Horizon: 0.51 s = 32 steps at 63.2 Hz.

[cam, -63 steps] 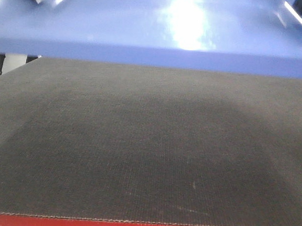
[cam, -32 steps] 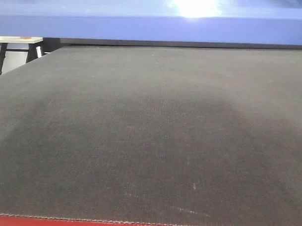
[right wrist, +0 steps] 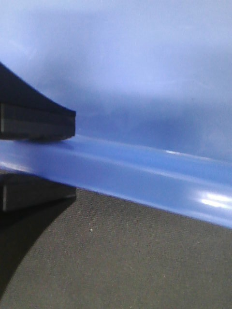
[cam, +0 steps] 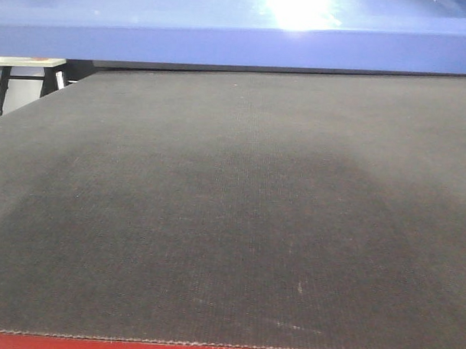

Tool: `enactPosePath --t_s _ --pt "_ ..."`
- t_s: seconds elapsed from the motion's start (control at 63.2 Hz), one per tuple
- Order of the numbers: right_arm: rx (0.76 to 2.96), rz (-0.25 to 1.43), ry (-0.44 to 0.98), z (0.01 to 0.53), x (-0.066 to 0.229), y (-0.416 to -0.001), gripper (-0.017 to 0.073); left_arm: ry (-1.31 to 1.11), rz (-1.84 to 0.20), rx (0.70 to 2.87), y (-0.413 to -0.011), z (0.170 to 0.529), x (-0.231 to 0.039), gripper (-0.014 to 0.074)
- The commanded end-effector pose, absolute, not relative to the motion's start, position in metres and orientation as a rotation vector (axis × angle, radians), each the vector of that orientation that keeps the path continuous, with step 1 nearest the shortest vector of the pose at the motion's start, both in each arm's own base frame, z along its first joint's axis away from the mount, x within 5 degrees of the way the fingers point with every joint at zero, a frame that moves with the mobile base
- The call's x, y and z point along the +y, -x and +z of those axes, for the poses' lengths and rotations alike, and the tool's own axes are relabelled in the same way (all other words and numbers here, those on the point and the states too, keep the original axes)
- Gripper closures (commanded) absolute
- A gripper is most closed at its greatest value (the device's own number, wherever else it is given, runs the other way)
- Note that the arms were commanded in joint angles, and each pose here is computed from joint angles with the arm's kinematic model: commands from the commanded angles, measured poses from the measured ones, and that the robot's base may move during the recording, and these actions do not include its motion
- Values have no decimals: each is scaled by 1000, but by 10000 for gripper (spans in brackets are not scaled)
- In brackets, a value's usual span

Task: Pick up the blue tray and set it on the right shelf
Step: 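Hold the tray raised with both grippers while the base backs away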

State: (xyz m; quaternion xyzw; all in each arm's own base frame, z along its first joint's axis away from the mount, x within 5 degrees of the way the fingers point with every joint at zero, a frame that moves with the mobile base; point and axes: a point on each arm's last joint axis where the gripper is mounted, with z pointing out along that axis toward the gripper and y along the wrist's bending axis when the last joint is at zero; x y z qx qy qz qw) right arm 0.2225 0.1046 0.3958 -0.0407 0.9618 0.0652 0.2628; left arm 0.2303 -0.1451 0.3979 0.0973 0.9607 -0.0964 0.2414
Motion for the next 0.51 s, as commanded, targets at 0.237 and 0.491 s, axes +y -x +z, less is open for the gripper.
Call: enactPosePath --t_s 0.237,0.491 --pt "2497 170 158 414 101 -220 502 -308 -196 2655 -217 408 -136 642" --pt "2497 170 158 414 101 -220 502 -308 -196 2655 -217 408 -136 642"
